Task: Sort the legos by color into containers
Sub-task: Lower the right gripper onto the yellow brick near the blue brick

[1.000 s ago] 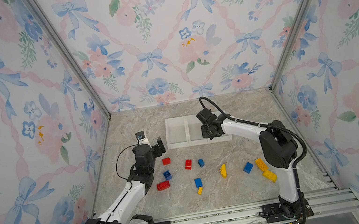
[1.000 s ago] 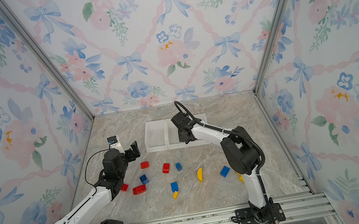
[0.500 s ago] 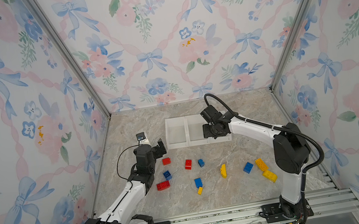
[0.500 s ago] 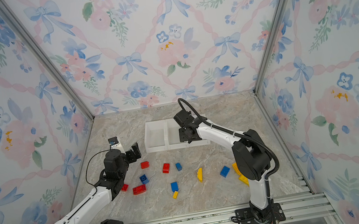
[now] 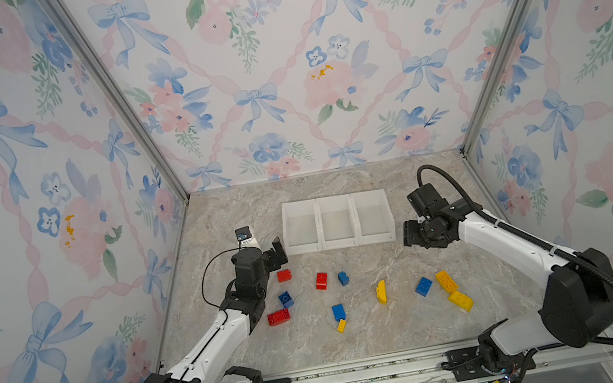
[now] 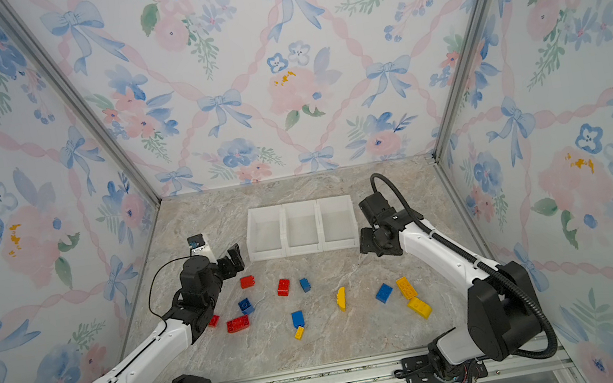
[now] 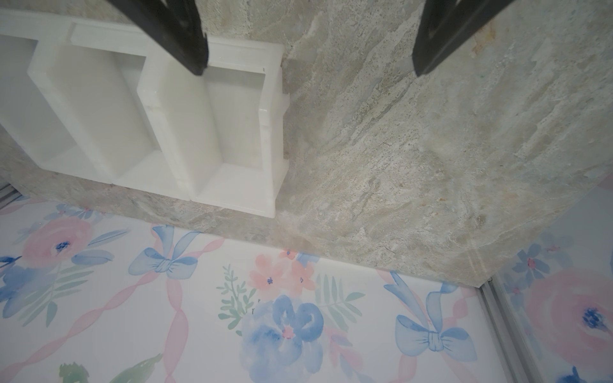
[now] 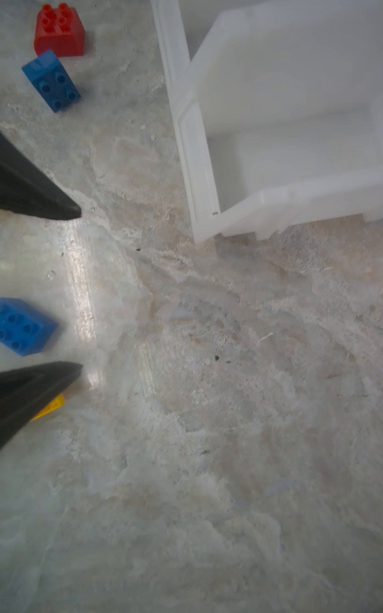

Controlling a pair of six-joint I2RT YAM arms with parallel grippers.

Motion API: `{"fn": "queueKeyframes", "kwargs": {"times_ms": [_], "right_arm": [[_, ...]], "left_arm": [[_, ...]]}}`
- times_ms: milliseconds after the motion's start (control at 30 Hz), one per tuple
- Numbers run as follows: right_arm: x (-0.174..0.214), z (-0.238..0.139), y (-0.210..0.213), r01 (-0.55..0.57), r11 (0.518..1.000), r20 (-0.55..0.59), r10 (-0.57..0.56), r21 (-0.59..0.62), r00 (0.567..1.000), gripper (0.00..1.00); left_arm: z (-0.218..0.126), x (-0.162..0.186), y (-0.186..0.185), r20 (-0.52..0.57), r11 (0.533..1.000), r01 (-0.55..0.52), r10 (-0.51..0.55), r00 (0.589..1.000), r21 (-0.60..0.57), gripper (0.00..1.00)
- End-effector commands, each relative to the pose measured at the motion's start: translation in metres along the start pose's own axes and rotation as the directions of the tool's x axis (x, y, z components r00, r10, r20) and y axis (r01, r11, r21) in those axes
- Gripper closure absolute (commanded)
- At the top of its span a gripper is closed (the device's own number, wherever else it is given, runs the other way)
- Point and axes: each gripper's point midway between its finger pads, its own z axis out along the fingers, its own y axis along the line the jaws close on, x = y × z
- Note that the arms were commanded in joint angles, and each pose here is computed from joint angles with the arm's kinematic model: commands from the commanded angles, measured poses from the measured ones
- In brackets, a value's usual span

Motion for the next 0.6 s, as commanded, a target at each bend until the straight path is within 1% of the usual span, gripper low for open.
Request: {"fn": "queueKeyframes", "kwargs": {"times_ms": [0,133,233,367,567], "right_arm": [[0.032,0.005,-0.031,-0.022,0.999,-0.093,0.025,0.038,0.995,0.3],[0.049,0.009,-0.06,-0.066,0.995,-0.117,0.075,0.078,0.99,0.3],[0.056,0.013,-0.073,-0.091,0.992,-0.133,0.103,0.09,0.986,0.31],[0.063,0.018,-0.079,-0.095,0.991,-0.147,0.109,0.097,0.983,0.31],[0.075,0.026,-0.08,-0.082,0.993,-0.174,0.095,0.082,0.98,0.28]], "left_arm": [[-0.003,-0.005,-0.004,0.007,1.0,0.011,-0.011,1.0,0.01,0.02],[-0.003,-0.003,-0.008,0.0,1.0,0.009,-0.009,1.0,0.02,0.02],[-0.003,-0.002,-0.011,-0.002,1.0,0.005,-0.005,1.0,0.028,0.02],[-0.003,-0.001,-0.013,-0.006,0.999,0.002,-0.002,1.0,0.034,0.02],[-0.007,0.0,-0.013,-0.005,1.0,0.001,-0.001,1.0,0.031,0.02]]}}
